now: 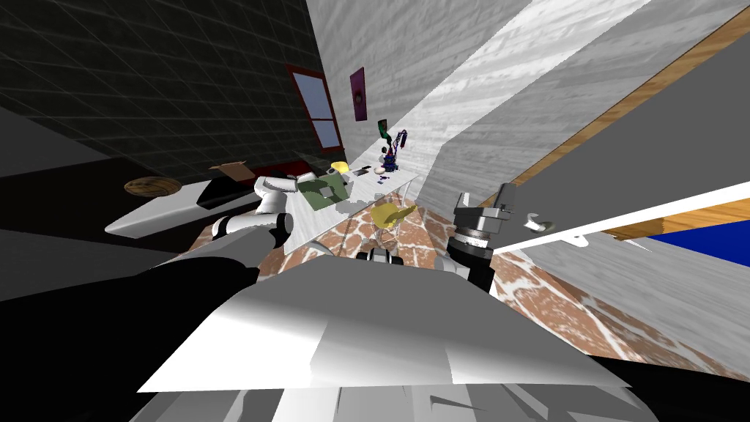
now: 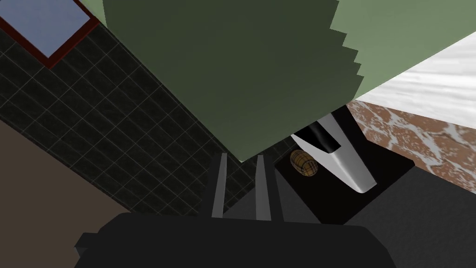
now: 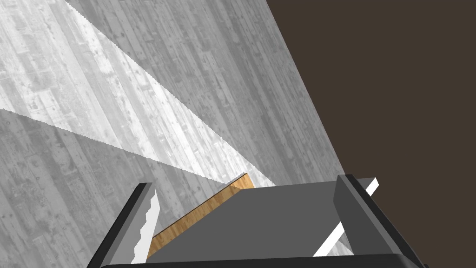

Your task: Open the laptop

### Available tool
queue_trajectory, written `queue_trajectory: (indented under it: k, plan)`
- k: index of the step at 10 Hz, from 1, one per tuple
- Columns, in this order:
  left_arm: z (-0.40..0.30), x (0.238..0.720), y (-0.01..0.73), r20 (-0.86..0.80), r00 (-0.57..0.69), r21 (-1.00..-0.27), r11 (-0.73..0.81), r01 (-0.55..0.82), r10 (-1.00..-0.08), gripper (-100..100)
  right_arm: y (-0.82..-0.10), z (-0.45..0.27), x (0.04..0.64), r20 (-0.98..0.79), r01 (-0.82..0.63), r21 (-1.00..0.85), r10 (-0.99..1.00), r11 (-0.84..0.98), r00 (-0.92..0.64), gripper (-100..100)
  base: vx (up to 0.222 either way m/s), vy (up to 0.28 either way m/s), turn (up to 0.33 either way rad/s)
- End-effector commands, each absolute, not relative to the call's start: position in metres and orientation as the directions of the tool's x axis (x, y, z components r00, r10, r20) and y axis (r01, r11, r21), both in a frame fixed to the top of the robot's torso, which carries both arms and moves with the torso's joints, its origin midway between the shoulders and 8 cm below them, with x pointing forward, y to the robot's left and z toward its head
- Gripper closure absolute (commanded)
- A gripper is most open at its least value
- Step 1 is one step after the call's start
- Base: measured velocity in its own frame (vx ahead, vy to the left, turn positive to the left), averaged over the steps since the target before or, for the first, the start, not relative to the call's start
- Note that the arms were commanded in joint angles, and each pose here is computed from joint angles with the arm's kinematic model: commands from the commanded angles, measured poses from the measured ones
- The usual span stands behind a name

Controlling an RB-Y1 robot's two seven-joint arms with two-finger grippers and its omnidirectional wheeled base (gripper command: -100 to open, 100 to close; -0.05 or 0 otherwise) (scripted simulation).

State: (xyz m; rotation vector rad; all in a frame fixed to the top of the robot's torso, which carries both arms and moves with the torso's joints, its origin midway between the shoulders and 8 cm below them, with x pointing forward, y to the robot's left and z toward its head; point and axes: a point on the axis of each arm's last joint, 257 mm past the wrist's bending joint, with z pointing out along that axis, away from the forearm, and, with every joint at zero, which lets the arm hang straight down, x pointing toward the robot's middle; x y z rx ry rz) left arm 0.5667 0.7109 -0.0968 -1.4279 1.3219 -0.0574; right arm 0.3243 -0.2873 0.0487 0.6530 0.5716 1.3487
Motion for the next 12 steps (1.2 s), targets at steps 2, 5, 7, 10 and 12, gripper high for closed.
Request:
queue_trajectory:
  k: [2,5,7,10,12]
  plan:
    - [-0.103,0.561,0.71,-0.588,0.355,-0.69,0.221,-0.689,-0.727,100,-0.287,0.049,0.324,-0.003,-0.691,0.717,0.99,0.098,0.138,0,-0.002,0.065,-0.052]
    - [-0.104,0.556,0.707,-0.569,0.343,-0.672,0.181,-0.718,-0.748,100,-0.287,0.049,0.324,-0.002,-0.691,0.717,0.99,0.098,0.138,0,0.003,0.056,-0.057]
    - [-0.105,0.554,0.706,-0.558,0.336,-0.66,0.161,-0.734,-0.759,100,-0.287,0.049,0.324,-0.002,-0.691,0.717,0.99,0.098,0.138,0,0.004,0.06,-0.045]
    - [-0.109,0.549,0.703,-0.544,0.325,-0.642,0.134,-0.755,-0.773,100,-0.287,0.049,0.324,-0.002,-0.691,0.717,0.99,0.098,0.138,0,-0.006,0.056,-0.051]
    - [-0.11,0.548,0.702,-0.535,0.322,-0.635,0.12,-0.763,-0.781,100,-0.287,0.049,0.324,-0.002,-0.691,0.717,0.99,0.098,0.138,0,0.008,0.031,-0.024]
